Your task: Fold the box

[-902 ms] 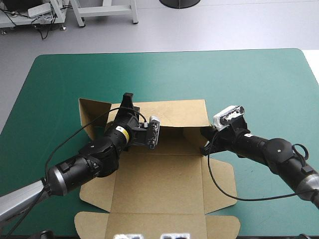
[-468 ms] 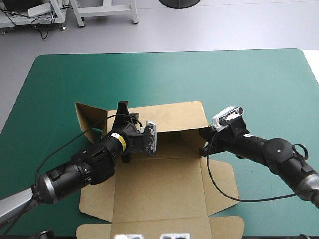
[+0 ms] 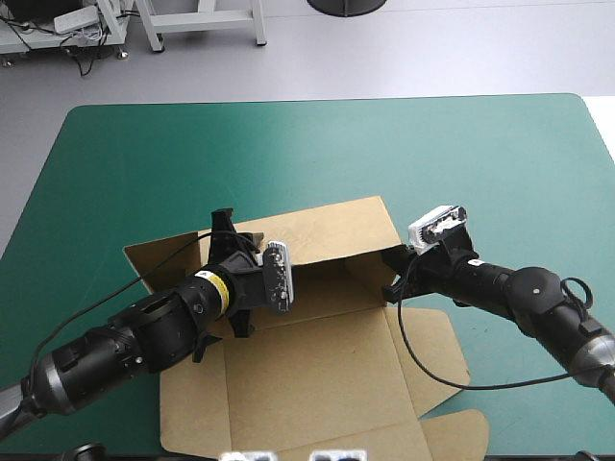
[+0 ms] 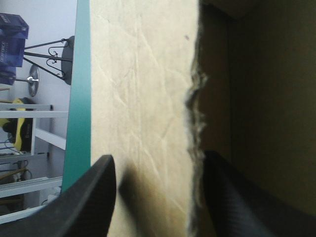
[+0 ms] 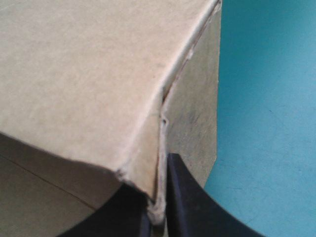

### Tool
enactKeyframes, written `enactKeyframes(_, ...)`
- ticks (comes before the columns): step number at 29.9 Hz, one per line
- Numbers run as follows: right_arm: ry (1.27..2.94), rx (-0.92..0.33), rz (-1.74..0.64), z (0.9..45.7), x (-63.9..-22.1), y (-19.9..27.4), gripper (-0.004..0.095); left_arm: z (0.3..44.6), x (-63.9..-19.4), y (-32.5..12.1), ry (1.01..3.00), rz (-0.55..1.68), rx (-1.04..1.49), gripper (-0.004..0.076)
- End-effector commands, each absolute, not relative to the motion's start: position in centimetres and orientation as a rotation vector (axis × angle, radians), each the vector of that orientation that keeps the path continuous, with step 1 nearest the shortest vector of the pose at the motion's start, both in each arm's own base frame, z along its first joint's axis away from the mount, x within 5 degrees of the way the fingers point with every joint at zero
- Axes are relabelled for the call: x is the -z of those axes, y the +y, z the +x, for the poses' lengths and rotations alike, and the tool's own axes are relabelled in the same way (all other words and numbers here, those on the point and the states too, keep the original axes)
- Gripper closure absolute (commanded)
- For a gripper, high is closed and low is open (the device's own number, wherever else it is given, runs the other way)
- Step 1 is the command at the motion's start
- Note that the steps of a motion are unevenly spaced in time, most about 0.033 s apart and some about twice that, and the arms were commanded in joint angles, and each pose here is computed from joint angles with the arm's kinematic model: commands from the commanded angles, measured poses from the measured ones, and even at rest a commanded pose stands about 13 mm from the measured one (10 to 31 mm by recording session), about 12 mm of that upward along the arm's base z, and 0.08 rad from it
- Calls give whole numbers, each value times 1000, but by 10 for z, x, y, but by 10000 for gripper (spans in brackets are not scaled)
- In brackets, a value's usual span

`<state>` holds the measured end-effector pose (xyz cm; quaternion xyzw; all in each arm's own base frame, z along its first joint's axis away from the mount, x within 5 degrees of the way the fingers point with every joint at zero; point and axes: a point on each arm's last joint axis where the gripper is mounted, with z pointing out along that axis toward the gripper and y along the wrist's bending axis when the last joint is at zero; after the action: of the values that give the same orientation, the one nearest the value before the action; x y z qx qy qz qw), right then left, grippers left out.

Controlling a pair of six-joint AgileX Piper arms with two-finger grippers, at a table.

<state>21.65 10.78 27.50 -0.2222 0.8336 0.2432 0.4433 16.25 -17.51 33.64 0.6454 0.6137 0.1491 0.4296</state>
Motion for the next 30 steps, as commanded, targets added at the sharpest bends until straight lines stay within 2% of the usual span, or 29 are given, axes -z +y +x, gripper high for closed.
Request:
enactKeyframes(1, 2034, -610, -514, 219, -287, 109, 926, 149, -373, -176, 1447, 1509, -249, 335)
enactKeyframes(8, 1996, -438, -595, 230, -313, 105, 925, 139, -413, -170, 1402, 1384, -174, 335)
enactKeyframes(15, 2092, -258, -598, 238, -336, 87, 925, 142, -418, -163, 1440, 1356, -234, 336)
enactKeyframes(23, 2154, -222, -608, 240, -363, 65, 926, 150, -418, -151, 1600, 1195, -242, 336)
enactKeyframes(30, 2163, -224, -688, 235, -382, 66, 926, 176, -434, -115, 1793, 890, -161, 336)
